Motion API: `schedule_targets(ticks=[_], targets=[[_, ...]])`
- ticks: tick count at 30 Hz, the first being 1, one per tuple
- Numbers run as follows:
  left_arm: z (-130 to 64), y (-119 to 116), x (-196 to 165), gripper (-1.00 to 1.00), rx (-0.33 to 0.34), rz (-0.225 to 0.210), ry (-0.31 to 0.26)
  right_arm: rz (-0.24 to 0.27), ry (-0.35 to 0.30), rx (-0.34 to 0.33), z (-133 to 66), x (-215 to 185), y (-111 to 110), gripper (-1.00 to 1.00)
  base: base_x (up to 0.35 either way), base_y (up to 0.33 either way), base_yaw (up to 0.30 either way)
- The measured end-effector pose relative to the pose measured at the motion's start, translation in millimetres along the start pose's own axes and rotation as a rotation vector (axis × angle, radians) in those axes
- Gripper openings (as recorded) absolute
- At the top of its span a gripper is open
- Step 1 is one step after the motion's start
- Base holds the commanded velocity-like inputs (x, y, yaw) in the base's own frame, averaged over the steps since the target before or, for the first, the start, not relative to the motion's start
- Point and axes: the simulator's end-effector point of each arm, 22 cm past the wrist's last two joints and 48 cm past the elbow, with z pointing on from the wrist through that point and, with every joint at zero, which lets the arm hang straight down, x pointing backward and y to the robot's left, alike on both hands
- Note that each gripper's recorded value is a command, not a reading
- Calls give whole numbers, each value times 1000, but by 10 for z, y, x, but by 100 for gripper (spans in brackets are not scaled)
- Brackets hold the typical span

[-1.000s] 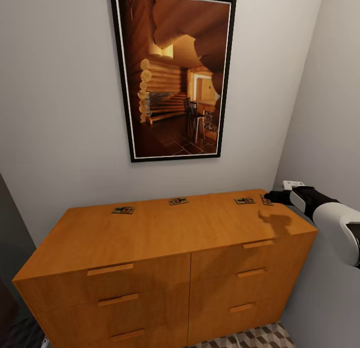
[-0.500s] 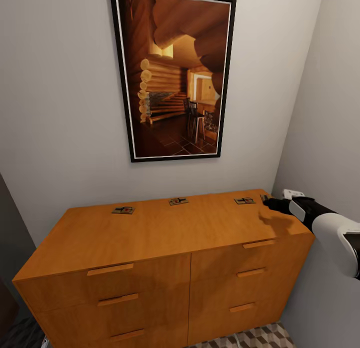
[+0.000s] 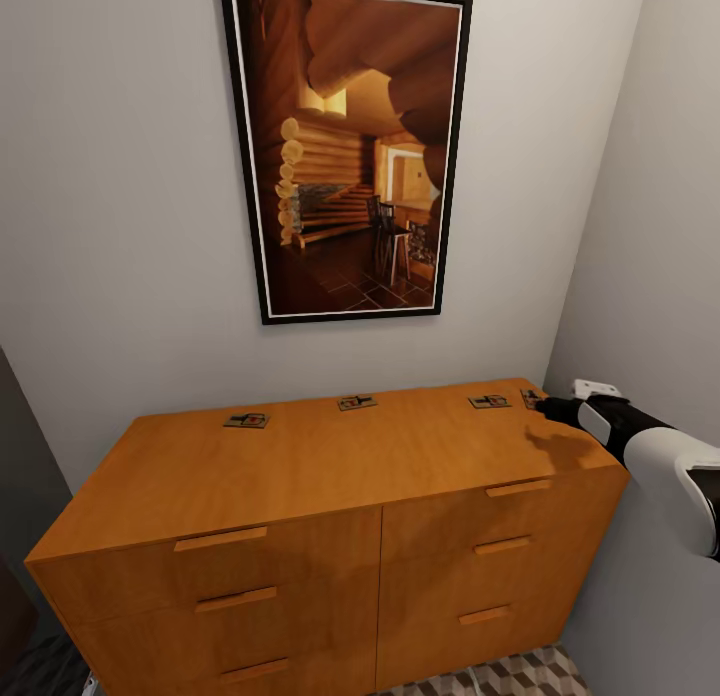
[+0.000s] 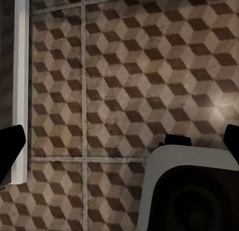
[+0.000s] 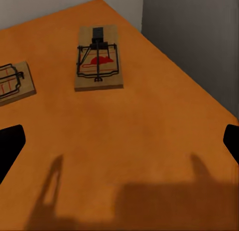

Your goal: Take the four mousetraps from the cabinet in the bathroom and place them on the bathroom floor. Make sure all four end up on the same floor surface, and ensure that at least two of them are either under or directly next to the same bathroom sink.

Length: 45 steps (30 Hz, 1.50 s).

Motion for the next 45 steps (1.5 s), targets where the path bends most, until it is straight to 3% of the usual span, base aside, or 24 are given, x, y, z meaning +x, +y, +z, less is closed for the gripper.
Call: schedule_targets(ticks=[33,45], targets=[[-1,-6,-1,100,1,0,0,-2,-2,-4,3,7,50,100,1,0,0],[-1,-5,-2,100,1,-1,-1,-2,-1,-5,0,9,52,100,110,0,0]])
